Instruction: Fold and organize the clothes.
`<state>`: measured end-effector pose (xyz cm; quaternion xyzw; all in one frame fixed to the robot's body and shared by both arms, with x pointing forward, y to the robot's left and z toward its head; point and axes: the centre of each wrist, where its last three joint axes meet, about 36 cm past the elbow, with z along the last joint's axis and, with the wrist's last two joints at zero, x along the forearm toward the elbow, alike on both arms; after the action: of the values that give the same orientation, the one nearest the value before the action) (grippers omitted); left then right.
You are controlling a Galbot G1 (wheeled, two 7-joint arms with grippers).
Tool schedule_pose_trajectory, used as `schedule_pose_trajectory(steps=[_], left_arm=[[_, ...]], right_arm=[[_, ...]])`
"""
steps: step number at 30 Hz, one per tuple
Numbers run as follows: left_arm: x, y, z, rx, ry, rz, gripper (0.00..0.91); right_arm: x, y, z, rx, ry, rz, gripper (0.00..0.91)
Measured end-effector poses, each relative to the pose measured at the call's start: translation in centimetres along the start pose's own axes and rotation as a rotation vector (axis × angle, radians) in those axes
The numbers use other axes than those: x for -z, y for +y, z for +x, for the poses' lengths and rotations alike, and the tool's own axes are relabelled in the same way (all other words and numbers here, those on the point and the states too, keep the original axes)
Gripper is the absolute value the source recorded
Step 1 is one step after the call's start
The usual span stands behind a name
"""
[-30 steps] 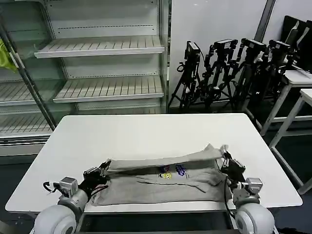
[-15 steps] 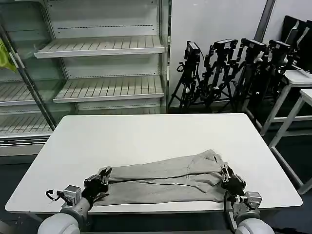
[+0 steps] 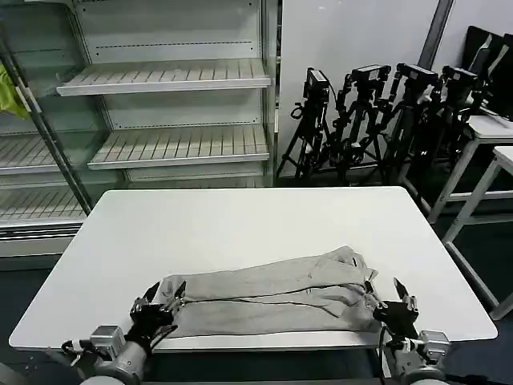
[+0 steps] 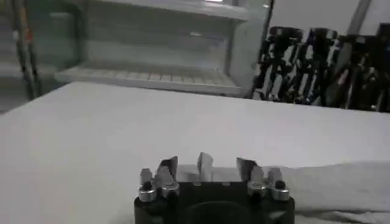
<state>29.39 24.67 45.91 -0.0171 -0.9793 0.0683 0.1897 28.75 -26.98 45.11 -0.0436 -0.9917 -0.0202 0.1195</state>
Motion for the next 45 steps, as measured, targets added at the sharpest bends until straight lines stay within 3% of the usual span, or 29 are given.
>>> schedule_pose_trajectory(steps=[12,14,15,17,35,45], left_arm=[[-2.4,-1.5,-1.2,0.079,0.056,0.179,0.907],[-2.8,-1.6,-1.6,0.086,0.06,0.196,0.474],[-2.8,-1.6,-1.9,0.088,0.06,0.202,0.141],[-3.1,-1.7,-2.2,0.096,0.06,0.215,0.091],[-4.3,-2.4,-3.0,0.088,0.087,0.286,0.071],[-2.8,-0.4,-2.6,0.08,0.079,0.366,0.071]], right_arm=[[0.3,0.7,2.3,-0.005,-0.008,0.0,0.907],[0.3,0.7,2.6,-0.007,-0.008,0.0,0.907],[0.3,0.8,2.7,-0.008,-0.007,0.0,0.907],[0.3,0.8,3.0,-0.009,-0.007,-0.001,0.907],[0.5,2.0,4.1,-0.021,-0.016,-0.011,0.907],[0.4,2.4,4.2,-0.03,-0.02,-0.032,0.907]])
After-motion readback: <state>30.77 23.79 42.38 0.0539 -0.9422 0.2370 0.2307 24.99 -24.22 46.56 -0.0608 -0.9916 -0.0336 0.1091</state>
